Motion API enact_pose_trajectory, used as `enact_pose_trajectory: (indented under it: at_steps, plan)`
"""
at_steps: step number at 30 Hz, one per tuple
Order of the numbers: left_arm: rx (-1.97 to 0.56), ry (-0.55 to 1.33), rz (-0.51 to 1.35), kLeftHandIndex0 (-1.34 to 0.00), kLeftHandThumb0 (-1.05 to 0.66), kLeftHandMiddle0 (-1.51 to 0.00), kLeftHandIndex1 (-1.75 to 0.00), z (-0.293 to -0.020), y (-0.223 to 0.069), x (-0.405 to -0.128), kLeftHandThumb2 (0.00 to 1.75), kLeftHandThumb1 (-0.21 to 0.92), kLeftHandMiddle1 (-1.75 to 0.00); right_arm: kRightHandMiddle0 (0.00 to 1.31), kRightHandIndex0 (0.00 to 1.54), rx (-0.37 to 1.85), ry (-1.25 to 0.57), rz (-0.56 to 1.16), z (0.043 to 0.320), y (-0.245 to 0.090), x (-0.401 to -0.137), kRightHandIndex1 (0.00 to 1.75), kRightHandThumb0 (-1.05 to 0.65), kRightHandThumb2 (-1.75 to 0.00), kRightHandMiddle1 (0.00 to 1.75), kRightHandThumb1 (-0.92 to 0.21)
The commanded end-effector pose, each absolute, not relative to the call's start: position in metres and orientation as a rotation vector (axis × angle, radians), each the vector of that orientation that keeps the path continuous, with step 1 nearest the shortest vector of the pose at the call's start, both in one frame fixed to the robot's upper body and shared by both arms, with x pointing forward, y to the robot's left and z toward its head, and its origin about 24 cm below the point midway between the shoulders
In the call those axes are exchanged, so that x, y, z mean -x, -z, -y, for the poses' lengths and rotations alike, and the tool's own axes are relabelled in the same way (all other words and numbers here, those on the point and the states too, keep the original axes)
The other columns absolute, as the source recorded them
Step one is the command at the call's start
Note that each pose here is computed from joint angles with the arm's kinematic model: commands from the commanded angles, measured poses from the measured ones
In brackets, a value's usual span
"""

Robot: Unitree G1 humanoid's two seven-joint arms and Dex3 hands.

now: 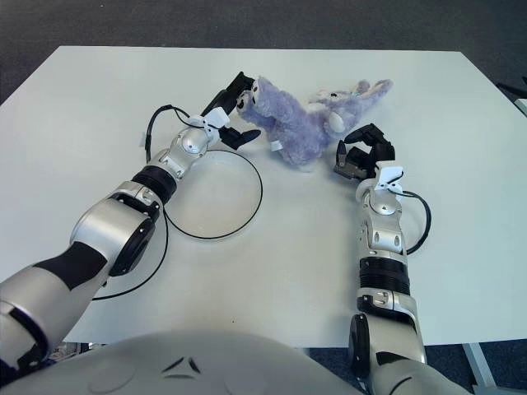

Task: Put the doll into the plate.

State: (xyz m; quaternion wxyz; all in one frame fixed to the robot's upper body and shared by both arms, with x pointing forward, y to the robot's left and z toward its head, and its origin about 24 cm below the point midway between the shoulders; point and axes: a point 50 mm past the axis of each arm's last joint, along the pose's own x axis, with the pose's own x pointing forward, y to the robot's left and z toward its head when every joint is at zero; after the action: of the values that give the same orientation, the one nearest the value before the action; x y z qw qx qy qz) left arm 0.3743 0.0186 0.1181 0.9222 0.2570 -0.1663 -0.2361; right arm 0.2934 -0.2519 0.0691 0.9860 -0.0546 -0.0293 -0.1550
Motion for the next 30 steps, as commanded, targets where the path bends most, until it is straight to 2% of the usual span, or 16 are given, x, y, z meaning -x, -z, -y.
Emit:
enact_pose_trajectory:
  at_steps: [1, 4, 6, 7, 9, 13, 15, 17, 22, 30]
  plan:
    - [-0.549, 0.498, 0.356, -0.06, -0.12, -0.14, -1.47, -0.0163, -0.1248, -0.3766, 1.26, 0.18, -1.44, 0.57, 1.03, 0.111, 0.312, 0.035, 0.2513, -0.0615, -0.2889, 1.75, -0.46, -1.25, 1.75, -0.37]
    - [-0.535, 0.500, 0.347, -0.07, -0.07, -0.15, -1.53, -0.0160, -0.1248, -0.3769, 1.29, 0.18, -1.52, 0.57, 1.03, 0.111, 0.311, 0.035, 0.2509, -0.0613, -0.2888, 1.75, -0.46, -1.25, 1.75, -0.37]
    - [-0.524, 0.500, 0.342, -0.11, 0.21, -0.37, -1.59, -0.0158, -0.1249, -0.3771, 1.15, 0.36, -1.61, 0.57, 1.03, 0.111, 0.309, 0.036, 0.2508, -0.0612, -0.2888, 1.75, -0.46, -1.25, 1.75, -0.37]
    - [-0.519, 0.499, 0.341, -0.12, 0.25, -0.40, -1.60, -0.0156, -0.1251, -0.3771, 1.13, 0.38, -1.62, 0.57, 1.03, 0.110, 0.308, 0.036, 0.2507, -0.0611, -0.2888, 1.75, -0.46, -1.25, 1.75, -0.37]
    - [-0.515, 0.496, 0.342, -0.16, 0.34, -0.48, -1.63, -0.0154, -0.1254, -0.3771, 1.12, 0.40, -1.64, 0.57, 1.03, 0.109, 0.308, 0.036, 0.2506, -0.0610, -0.2887, 1.75, -0.46, -1.25, 1.75, -0.37]
    - [-0.511, 0.488, 0.343, -0.22, 0.41, -0.55, -1.66, -0.0154, -0.1259, -0.3774, 1.12, 0.41, -1.65, 0.57, 1.02, 0.108, 0.309, 0.036, 0.2503, -0.0609, -0.2888, 1.75, -0.46, -1.25, 1.75, -0.37]
    - [-0.507, 0.476, 0.344, -0.29, 0.21, -0.57, -1.67, -0.0153, -0.1262, -0.3776, 1.16, 0.40, -1.66, 0.57, 1.02, 0.109, 0.310, 0.036, 0.2503, -0.0608, -0.2887, 1.75, -0.46, -1.25, 1.75, -0.37]
    - [-0.507, 0.462, 0.347, -0.36, 0.08, -0.60, -1.68, -0.0151, -0.1266, -0.3778, 1.20, 0.37, -1.66, 0.57, 1.02, 0.110, 0.311, 0.035, 0.2504, -0.0608, -0.2887, 1.75, -0.46, -1.25, 1.75, -0.37]
    - [-0.548, 0.388, 0.391, -0.47, 0.01, -0.68, -1.64, -0.0141, -0.1286, -0.3772, 1.25, 0.30, -1.60, 0.57, 1.02, 0.108, 0.314, 0.032, 0.2504, -0.0608, -0.2888, 1.75, -0.47, -1.25, 1.75, -0.36]
    - [-0.590, 0.345, 0.396, -0.54, 0.00, -0.74, -1.53, -0.0135, -0.1288, -0.3780, 1.23, 0.28, -1.55, 0.58, 1.02, 0.105, 0.316, 0.033, 0.2509, -0.0605, -0.2886, 1.75, -0.47, -1.26, 1.75, -0.36]
